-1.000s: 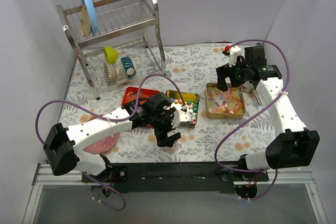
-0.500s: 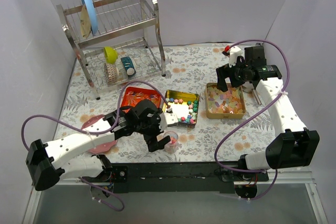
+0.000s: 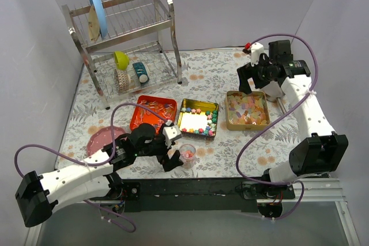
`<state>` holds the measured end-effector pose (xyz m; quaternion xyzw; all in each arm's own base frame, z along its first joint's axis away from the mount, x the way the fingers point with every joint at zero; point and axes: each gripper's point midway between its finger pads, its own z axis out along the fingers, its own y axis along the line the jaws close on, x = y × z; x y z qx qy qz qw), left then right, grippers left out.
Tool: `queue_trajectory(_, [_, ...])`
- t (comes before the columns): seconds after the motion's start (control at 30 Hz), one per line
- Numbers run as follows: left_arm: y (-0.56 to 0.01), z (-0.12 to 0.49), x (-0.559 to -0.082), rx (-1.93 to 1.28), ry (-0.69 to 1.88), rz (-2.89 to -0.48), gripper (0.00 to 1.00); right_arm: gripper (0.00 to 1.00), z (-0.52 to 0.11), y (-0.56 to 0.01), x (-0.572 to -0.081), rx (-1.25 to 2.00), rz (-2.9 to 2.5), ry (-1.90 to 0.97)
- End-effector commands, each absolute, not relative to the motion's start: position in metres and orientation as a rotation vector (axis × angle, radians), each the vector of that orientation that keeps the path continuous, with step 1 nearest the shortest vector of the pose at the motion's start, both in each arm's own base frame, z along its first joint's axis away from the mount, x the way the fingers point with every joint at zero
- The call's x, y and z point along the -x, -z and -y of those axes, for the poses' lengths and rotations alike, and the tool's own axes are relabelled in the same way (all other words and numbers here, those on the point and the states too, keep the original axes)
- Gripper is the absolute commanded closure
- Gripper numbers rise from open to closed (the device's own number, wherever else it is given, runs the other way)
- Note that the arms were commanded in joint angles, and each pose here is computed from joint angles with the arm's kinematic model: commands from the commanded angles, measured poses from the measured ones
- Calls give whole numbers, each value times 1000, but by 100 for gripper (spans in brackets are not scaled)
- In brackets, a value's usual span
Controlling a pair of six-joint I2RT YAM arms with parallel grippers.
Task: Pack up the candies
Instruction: Pick up the packing bottle from the center of the board.
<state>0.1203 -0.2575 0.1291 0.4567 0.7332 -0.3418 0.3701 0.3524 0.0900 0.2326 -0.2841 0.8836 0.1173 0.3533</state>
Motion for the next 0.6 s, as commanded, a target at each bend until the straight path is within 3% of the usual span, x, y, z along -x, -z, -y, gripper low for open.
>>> queue_trajectory(0.0, [-133, 275, -128, -1088, 945, -1812, 2, 2, -91, -243, -356, 775, -2294, -302])
queue_trajectory(0.57, [-93, 311, -154, -1045, 881, -1680, 2, 2, -104, -235, -349, 840, -2300, -414])
